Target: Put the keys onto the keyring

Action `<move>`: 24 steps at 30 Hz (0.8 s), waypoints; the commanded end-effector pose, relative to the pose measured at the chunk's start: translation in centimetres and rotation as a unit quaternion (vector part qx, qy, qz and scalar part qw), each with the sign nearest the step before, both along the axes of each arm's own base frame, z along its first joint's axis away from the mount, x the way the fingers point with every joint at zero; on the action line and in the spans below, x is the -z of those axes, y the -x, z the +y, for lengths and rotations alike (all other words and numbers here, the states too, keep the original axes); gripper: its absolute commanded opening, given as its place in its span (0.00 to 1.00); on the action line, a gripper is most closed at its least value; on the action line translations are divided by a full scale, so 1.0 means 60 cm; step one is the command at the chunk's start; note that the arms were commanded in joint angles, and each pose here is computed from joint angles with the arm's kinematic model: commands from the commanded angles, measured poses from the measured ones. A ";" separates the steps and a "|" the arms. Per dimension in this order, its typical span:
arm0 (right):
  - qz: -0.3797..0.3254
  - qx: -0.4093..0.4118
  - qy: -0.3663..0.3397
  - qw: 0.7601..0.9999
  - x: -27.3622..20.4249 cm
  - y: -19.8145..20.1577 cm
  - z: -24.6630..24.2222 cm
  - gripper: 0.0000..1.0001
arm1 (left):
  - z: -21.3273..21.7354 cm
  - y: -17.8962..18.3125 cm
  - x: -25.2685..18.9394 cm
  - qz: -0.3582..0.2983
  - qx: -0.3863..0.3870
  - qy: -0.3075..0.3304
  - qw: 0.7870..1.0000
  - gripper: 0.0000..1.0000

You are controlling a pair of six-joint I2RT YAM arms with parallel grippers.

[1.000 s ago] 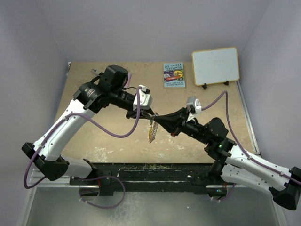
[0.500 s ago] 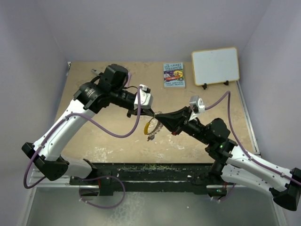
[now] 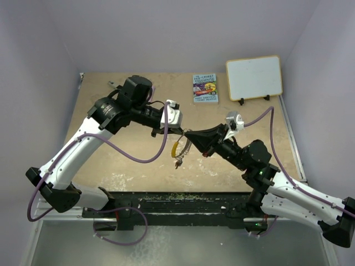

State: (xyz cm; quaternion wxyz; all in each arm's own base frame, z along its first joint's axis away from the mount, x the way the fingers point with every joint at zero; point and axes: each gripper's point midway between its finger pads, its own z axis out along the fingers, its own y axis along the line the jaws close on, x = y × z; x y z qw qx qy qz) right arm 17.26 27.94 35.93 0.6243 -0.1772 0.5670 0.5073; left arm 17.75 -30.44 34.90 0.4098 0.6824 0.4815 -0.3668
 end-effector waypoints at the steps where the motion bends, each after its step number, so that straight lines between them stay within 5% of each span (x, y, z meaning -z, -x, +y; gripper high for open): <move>1: -0.023 0.032 -0.076 0.996 -0.076 -0.005 -0.030 0.00 | -0.006 0.015 -0.014 -0.003 0.010 0.008 1.000 0.03; 24: 0.011 0.086 -0.104 0.991 -0.085 -0.054 -0.014 0.00 | -0.019 -0.020 -0.008 0.028 -0.101 -0.019 0.994 0.03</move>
